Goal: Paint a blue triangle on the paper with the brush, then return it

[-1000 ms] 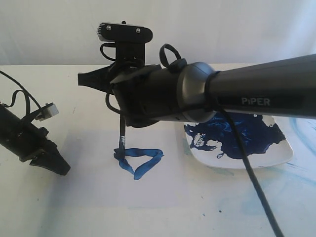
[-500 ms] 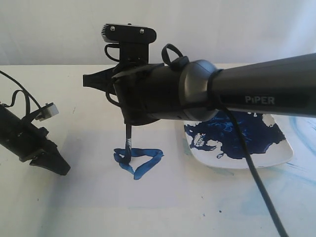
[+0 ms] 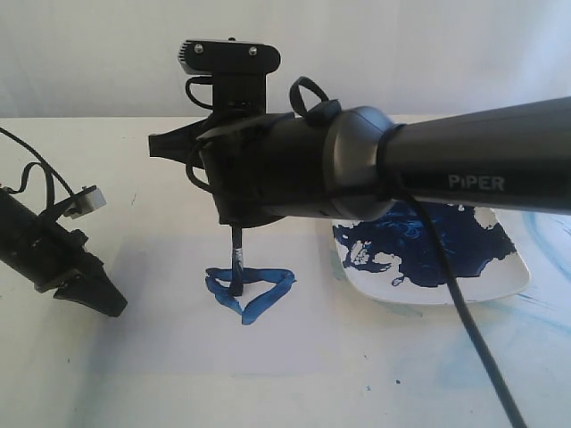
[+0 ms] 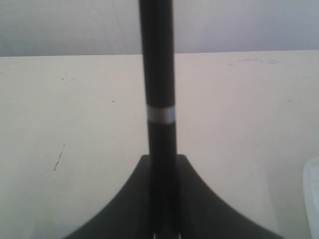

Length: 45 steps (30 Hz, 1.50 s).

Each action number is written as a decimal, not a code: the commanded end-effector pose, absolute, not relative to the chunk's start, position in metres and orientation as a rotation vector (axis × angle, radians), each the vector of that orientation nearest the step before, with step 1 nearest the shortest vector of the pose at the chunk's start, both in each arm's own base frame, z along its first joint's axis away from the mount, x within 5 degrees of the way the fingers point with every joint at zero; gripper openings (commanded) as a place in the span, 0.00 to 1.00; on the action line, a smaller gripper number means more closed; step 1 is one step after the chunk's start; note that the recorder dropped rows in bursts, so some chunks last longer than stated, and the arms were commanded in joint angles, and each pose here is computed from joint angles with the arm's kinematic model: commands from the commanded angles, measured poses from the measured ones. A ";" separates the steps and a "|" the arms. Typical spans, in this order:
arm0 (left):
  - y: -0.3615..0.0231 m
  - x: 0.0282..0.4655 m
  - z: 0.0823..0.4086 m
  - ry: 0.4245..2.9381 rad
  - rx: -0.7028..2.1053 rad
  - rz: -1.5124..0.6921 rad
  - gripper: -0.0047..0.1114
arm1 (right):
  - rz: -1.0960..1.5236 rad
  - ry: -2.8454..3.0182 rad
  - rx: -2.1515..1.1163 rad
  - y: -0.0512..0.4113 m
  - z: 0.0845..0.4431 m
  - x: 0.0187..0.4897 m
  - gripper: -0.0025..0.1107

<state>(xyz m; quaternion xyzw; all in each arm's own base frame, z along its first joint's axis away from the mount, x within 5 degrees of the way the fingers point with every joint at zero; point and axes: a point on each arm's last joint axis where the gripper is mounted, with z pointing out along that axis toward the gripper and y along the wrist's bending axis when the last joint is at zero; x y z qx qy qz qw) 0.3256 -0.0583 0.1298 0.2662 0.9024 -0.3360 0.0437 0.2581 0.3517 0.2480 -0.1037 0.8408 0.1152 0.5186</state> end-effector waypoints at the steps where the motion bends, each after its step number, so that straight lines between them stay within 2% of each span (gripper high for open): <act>1: -0.060 0.323 0.129 2.759 0.810 -1.071 0.04 | 0.266 1.998 -0.259 0.351 0.255 0.255 0.02; 15: -0.060 0.324 0.129 2.758 0.807 -1.073 0.04 | 0.373 1.922 -0.212 0.356 0.267 0.253 0.02; 20: -0.060 0.324 0.129 2.758 0.807 -1.073 0.04 | 0.378 1.909 -0.219 0.360 0.259 0.256 0.02; 33: -0.060 0.324 0.129 2.758 0.807 -1.073 0.04 | 0.326 2.011 -0.236 0.360 0.244 0.254 0.02; 45: -0.060 0.324 0.129 2.758 0.807 -1.073 0.04 | 0.262 2.004 -0.252 0.356 0.250 0.249 0.02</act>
